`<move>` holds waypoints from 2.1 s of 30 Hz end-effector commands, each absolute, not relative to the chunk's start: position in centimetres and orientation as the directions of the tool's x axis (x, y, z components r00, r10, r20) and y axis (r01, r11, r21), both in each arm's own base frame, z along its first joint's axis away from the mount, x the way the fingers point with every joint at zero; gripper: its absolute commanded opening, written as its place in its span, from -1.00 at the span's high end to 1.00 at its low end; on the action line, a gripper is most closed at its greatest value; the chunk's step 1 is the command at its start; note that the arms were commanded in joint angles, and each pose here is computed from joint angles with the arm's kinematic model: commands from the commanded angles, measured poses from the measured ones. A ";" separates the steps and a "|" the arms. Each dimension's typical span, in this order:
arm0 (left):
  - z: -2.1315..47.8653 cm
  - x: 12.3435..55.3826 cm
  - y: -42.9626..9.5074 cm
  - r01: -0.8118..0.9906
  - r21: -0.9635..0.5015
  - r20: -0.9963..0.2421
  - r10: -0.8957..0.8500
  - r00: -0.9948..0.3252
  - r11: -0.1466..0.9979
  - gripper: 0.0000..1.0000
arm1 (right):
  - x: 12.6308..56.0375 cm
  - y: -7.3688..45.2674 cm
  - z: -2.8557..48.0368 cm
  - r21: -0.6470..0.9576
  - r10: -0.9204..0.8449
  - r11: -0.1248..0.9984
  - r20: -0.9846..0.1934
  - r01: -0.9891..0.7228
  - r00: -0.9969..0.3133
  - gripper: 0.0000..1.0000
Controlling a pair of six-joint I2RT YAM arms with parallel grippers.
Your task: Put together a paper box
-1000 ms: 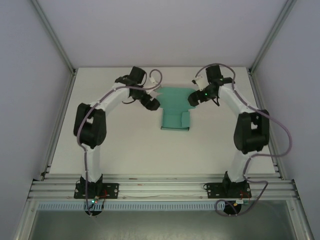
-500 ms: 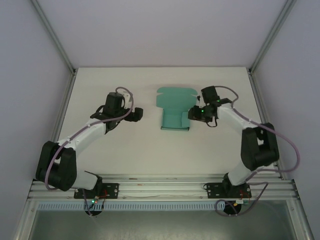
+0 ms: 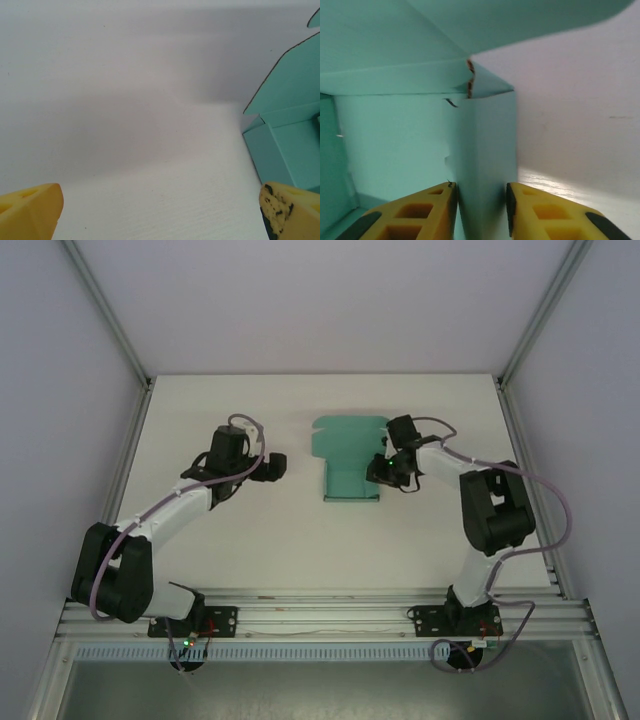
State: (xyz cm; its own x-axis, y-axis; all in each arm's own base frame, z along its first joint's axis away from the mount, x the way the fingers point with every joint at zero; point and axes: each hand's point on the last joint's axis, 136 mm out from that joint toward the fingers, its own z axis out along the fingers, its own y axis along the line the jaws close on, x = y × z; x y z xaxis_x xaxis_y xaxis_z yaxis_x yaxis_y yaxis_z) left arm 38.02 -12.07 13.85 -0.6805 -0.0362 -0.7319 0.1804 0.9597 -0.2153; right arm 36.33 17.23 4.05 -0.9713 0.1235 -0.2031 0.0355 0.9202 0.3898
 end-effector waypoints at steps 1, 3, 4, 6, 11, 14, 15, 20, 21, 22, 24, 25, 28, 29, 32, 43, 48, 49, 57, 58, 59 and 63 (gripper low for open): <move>13.9 38.0 -12.3 0.181 -0.229 -0.741 -0.051 -0.670 0.956 -1.00 | 36.2 17.0 3.3 0.331 0.122 0.942 -0.197 0.051 -0.973 0.50; 13.8 38.0 -12.3 0.180 -0.229 -0.740 -0.051 -0.671 0.956 -1.00 | 36.0 16.6 2.7 0.297 0.127 0.952 -0.189 0.066 -0.974 0.58; 13.8 38.0 -12.3 0.179 -0.230 -0.740 -0.052 -0.671 0.957 -1.00 | 35.8 16.1 2.4 0.261 0.125 0.962 -0.185 0.074 -0.975 0.62; 13.7 38.1 -12.3 0.176 -0.230 -0.738 -0.053 -0.673 0.957 -1.00 | 35.6 15.2 2.1 0.189 0.118 0.979 -0.192 0.081 -0.974 0.79; 13.6 38.4 -12.4 0.161 -0.247 -0.735 -0.077 -0.674 0.956 -1.00 | 34.7 13.3 0.8 0.016 0.074 0.997 -0.155 0.072 -0.985 0.84; 13.3 38.7 -12.3 0.140 -0.257 -0.726 -0.096 -0.681 0.956 -1.00 | 34.2 12.5 -0.5 -0.086 0.052 0.994 -0.118 0.062 -0.992 0.79; 13.0 38.6 -12.3 0.133 -0.258 -0.718 -0.098 -0.689 0.957 -1.00 | 34.0 12.5 -1.1 -0.101 0.048 0.993 -0.105 0.059 -0.993 0.78; 12.5 38.4 -12.3 0.123 -0.262 -0.700 -0.100 -0.707 0.957 -1.00 | 33.6 12.1 -2.2 -0.169 0.047 0.984 -0.089 0.061 -0.995 0.78; 12.6 38.4 -12.2 0.124 -0.263 -0.701 -0.101 -0.706 0.957 -1.00 | 33.4 11.8 -2.3 -0.189 0.046 0.980 -0.081 0.061 -0.996 0.74; 12.6 38.3 -12.2 0.122 -0.262 -0.702 -0.103 -0.705 0.957 -1.00 | 33.4 11.4 -2.4 -0.214 0.046 0.975 -0.074 0.061 -0.996 0.69; 12.8 38.3 -12.1 0.119 -0.261 -0.707 -0.105 -0.700 0.958 -1.00 | 33.4 11.0 -2.4 -0.261 0.029 0.964 -0.071 0.047 -0.997 0.78; 12.8 38.2 -12.1 0.119 -0.260 -0.709 -0.105 -0.698 0.958 -1.00 | 33.5 11.1 -2.3 -0.265 0.022 0.963 -0.079 0.042 -0.997 0.78; 12.8 38.3 -11.9 0.111 -0.254 -0.709 -0.107 -0.698 0.961 -1.00 | 33.7 11.1 -2.4 -0.284 0.024 0.957 -0.089 0.048 -0.996 1.00; 12.8 38.4 -11.8 0.105 -0.255 -0.708 -0.112 -0.698 0.961 -1.00 | 34.2 11.1 -2.1 -0.290 0.022 0.955 -0.115 0.055 -0.993 1.00; 12.9 38.5 -11.8 0.086 -0.268 -0.701 -0.133 -0.701 0.959 -1.00 | 36.2 12.4 0.4 -0.221 0.003 0.974 -0.236 0.057 -0.972 1.00; 16.8 40.4 -15.5 0.211 -0.450 -0.742 -0.232 -0.629 0.868 -1.00 | 38.8 24.0 23.4 0.436 0.093 0.804 -0.764 -0.404 -0.638 1.00; 22.2 40.8 -20.4 0.473 -0.553 -0.781 -0.228 -0.582 0.686 -1.00 | 36.6 26.4 27.8 0.454 0.095 0.692 -0.828 -0.561 -0.553 1.00; 23.0 40.8 -21.2 0.507 -0.564 -0.784 -0.230 -0.576 0.651 -1.00 | 36.2 26.8 28.2 0.441 0.080 0.678 -0.840 -0.588 -0.537 1.00; 26.6 40.2 -25.0 0.677 -0.569 -0.814 -0.205 -0.543 0.466 -1.00 | 35.3 28.1 28.1 0.449 0.057 0.647 -0.834 -0.616 -0.548 1.00; 26.8 39.9 -25.4 0.696 -0.562 -0.820 -0.193 -0.539 0.446 -1.00 | 35.1 28.2 27.9 0.452 0.052 0.641 -0.832 -0.621 -0.552 1.00; 27.1 39.6 -25.7 0.713 -0.556 -0.826 -0.185 -0.533 0.427 -1.00 | 35.0 28.4 27.7 0.455 0.048 0.636 -0.829 -0.623 -0.556 1.00; 27.6 39.6 -26.7 0.735 -0.547 -0.832 -0.165 -0.529 0.401 -0.99 | 34.2 29.5 27.1 0.452 0.007 0.598 -0.829 -0.663 -0.559 1.00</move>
State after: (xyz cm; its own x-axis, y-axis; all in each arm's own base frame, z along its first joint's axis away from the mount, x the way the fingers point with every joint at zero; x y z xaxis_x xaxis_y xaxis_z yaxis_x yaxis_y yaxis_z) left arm 40.16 -24.98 24.39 -0.5918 -0.1822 -0.7852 0.6353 0.4942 -0.5935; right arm 35.00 28.11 27.65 -0.5711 0.0484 -0.8194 -0.6074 0.6466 0.4615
